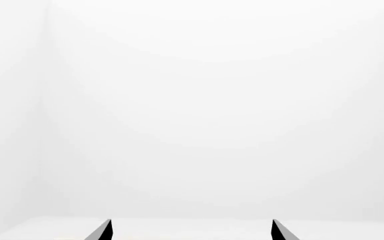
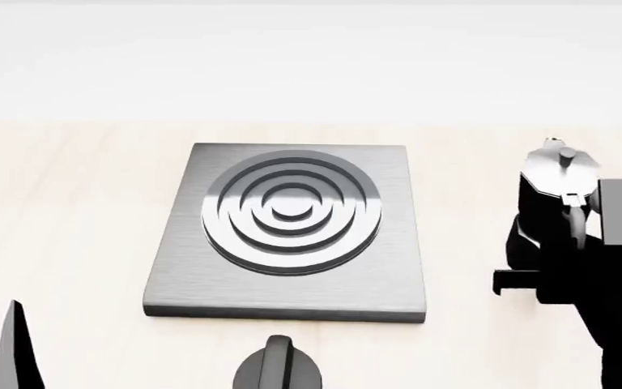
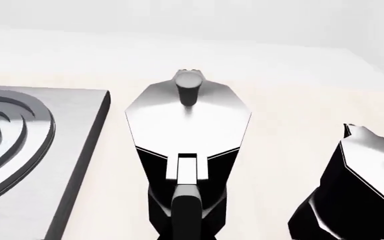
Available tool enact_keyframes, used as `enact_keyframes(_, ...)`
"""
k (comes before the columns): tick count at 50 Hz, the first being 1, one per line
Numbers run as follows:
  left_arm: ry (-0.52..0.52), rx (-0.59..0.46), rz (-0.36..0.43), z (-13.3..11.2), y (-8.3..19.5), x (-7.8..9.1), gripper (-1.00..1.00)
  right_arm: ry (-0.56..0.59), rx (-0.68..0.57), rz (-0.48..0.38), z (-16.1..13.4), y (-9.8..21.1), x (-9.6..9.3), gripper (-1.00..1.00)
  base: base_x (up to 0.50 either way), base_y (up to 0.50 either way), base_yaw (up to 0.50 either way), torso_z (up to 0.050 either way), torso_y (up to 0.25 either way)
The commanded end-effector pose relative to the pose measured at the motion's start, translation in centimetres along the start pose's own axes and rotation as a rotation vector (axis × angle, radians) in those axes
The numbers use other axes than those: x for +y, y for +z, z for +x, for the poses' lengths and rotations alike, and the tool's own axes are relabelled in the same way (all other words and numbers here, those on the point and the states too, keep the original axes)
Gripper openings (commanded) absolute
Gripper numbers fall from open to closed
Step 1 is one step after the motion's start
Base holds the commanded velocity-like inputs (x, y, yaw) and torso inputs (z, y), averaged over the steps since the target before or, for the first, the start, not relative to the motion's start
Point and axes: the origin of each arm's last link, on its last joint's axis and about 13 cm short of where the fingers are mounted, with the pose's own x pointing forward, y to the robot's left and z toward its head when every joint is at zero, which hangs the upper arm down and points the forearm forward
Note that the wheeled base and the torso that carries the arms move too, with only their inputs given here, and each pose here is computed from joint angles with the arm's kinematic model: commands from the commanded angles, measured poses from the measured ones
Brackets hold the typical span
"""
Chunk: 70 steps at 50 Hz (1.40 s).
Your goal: Put both moka pots on the stove.
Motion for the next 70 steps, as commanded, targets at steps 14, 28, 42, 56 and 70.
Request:
enact_keyframes(14,-0.002,0.02,-0.004,0.0,-0.2,0.1,1.0,0.155,-0.289,-0.133,-2.8,6.5,2.5,-1.0,0.0,0.0,0.0,0.0,0.001)
enact_keyframes(28,-0.038,0.025,-0.023,-0.1,-0.1,0.0,1.0,0.254,-0.312,-0.116,-1.1,8.9,4.0,-1.0,0.0,0.0,0.0,0.0,0.001)
enact_keyframes(42,-0.036,0.033,-0.019,0.0,-0.2,0.1,1.0,0.365,-0.35,-0.129,0.5,11.3,7.2,-1.0,0.0,0.0,0.0,0.0,0.001)
enact_keyframes(56,-0.053,0.028,-0.02,-0.2,-0.2,0.0,1.0,0.431,-0.312,-0.095,2.9,11.3,10.5,-1.0,0.0,0.0,0.0,0.0,0.001)
enact_keyframes(70,-0.071,0.014,-0.042,-0.3,-0.3,0.1,1.0,0.484,-0.298,-0.089,4.2,12.0,13.3,-1.0,0.0,0.0,0.0,0.0,0.001)
